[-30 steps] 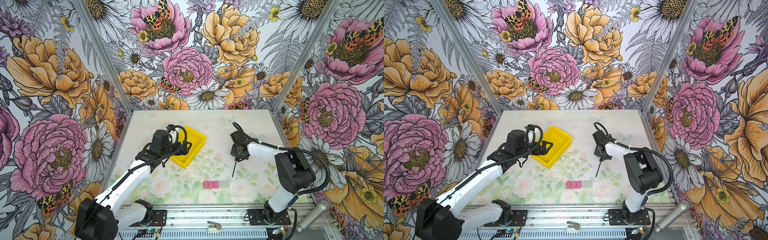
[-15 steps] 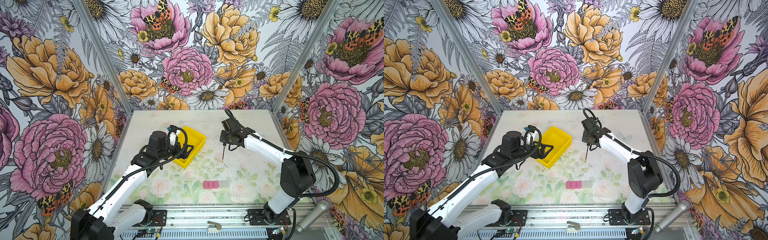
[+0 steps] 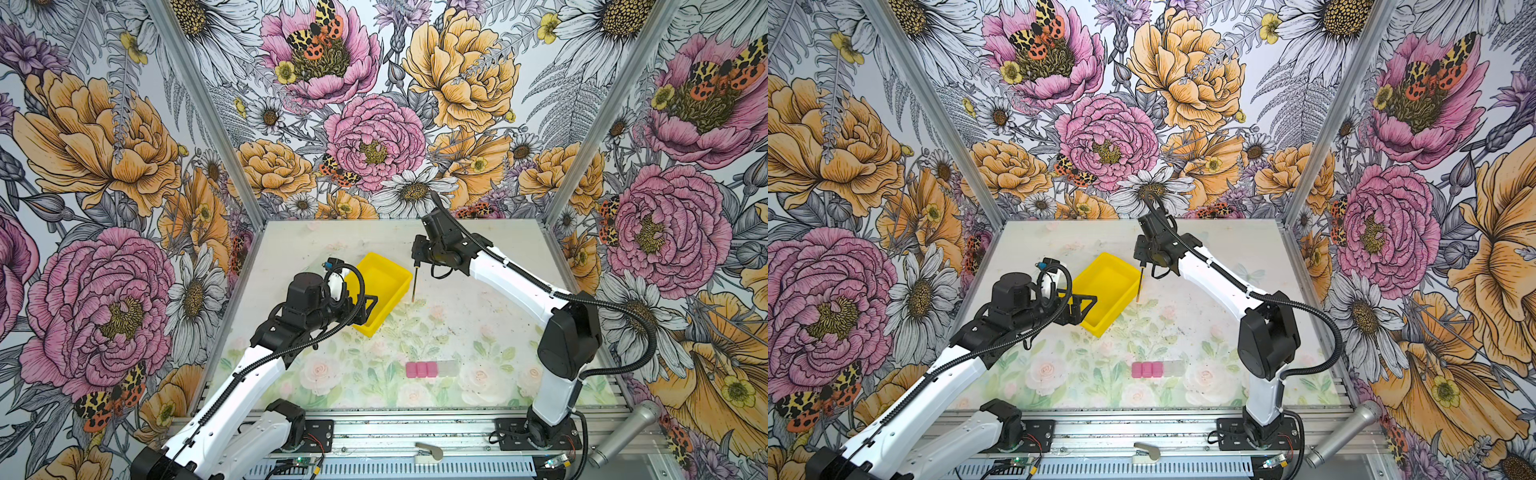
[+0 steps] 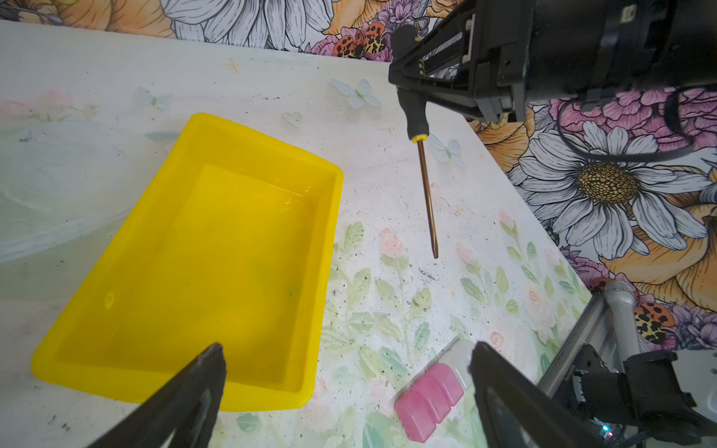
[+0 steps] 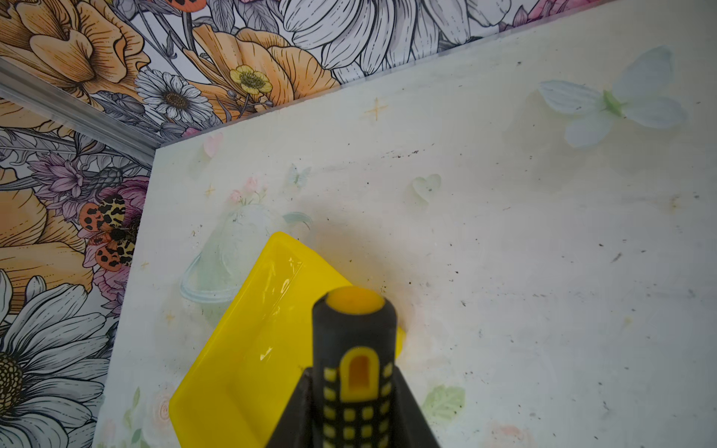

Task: Put the screwdriver in the bin
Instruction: Place the screwdriver into the bin.

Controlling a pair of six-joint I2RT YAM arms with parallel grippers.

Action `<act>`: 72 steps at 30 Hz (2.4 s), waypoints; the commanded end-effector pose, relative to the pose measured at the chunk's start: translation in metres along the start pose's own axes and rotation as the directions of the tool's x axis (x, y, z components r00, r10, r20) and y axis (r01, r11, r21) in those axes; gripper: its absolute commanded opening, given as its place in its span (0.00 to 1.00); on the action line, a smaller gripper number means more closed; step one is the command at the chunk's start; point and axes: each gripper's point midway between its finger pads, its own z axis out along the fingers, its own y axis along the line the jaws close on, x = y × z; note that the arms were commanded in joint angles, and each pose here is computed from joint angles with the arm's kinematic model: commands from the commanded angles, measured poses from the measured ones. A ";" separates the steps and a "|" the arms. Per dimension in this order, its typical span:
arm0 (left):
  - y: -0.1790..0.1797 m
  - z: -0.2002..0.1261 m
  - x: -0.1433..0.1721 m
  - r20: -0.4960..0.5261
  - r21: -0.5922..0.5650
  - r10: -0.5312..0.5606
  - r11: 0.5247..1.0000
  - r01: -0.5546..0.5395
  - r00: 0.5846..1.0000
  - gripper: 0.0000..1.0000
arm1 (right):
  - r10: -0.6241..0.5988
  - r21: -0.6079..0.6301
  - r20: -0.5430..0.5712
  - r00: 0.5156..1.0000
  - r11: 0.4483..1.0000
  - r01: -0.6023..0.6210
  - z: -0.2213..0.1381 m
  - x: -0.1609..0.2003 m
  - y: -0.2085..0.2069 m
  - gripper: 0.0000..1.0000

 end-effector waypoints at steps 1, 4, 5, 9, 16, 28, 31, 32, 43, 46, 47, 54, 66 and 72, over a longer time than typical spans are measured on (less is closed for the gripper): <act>0.018 -0.007 0.001 0.031 -0.093 -0.021 0.995 0.023 0.999 0.99 | 0.054 -0.058 -0.014 0.998 0.997 -0.055 0.007 -0.004 0.024 0.00; 0.024 -0.010 0.001 0.048 -0.127 -0.027 0.991 0.033 0.998 0.99 | 0.070 -0.094 -0.027 0.997 0.993 -0.072 0.017 -0.006 0.042 0.00; 0.027 -0.011 0.000 0.056 -0.141 -0.033 0.989 0.041 0.998 0.99 | 0.074 -0.101 -0.030 0.997 0.992 -0.077 0.021 -0.006 0.047 0.00; 0.044 -0.013 -0.005 0.091 -0.194 -0.071 0.977 0.088 0.993 0.99 | 0.096 -0.141 -0.047 0.994 0.985 -0.102 0.037 -0.007 0.069 0.00; 0.064 -0.021 -0.008 0.136 -0.246 -0.106 0.959 0.137 0.985 0.99 | 0.098 -0.149 -0.060 0.993 0.983 -0.106 0.062 -0.001 0.084 0.00; 0.068 -0.021 -0.006 0.139 -0.257 -0.111 0.956 0.144 0.984 0.99 | 0.094 -0.127 -0.104 0.990 0.986 -0.107 0.107 0.023 0.089 0.00; 0.069 -0.021 -0.007 0.144 -0.262 -0.111 0.954 0.146 0.983 0.99 | 0.086 -0.122 -0.122 0.989 0.987 -0.101 0.117 0.034 0.091 0.00; 0.069 -0.021 -0.007 0.145 -0.264 -0.111 0.953 0.146 0.983 0.99 | 0.085 -0.120 -0.127 0.988 0.988 -0.101 0.120 0.037 0.091 0.00; 0.071 -0.024 -0.008 0.157 -0.272 -0.101 0.952 0.141 0.983 0.99 | 0.072 -0.092 -0.185 0.980 0.992 -0.091 0.153 0.070 0.087 0.02; 0.071 -0.024 -0.008 0.158 -0.274 -0.100 0.952 0.141 0.982 0.99 | 0.072 -0.081 -0.188 0.979 0.993 -0.089 0.158 0.074 0.084 0.04; 0.071 -0.024 -0.008 0.159 -0.273 -0.099 0.952 0.140 0.982 0.99 | 0.071 -0.079 -0.186 0.980 0.993 -0.087 0.159 0.074 0.083 0.04; 0.072 -0.025 -0.009 0.161 -0.283 -0.085 0.951 0.129 0.983 0.99 | 0.070 -0.062 -0.198 0.978 0.995 -0.083 0.167 0.081 0.077 0.09; 0.073 -0.029 -0.012 0.177 -0.289 -0.082 0.948 0.131 0.981 0.99 | 0.078 -0.046 -0.221 0.972 0.995 -0.090 0.175 0.090 0.070 0.15; 0.073 -0.029 -0.012 0.179 -0.290 -0.081 0.948 0.131 0.981 0.99 | 0.077 -0.027 -0.231 0.970 0.996 -0.085 0.177 0.096 0.063 0.18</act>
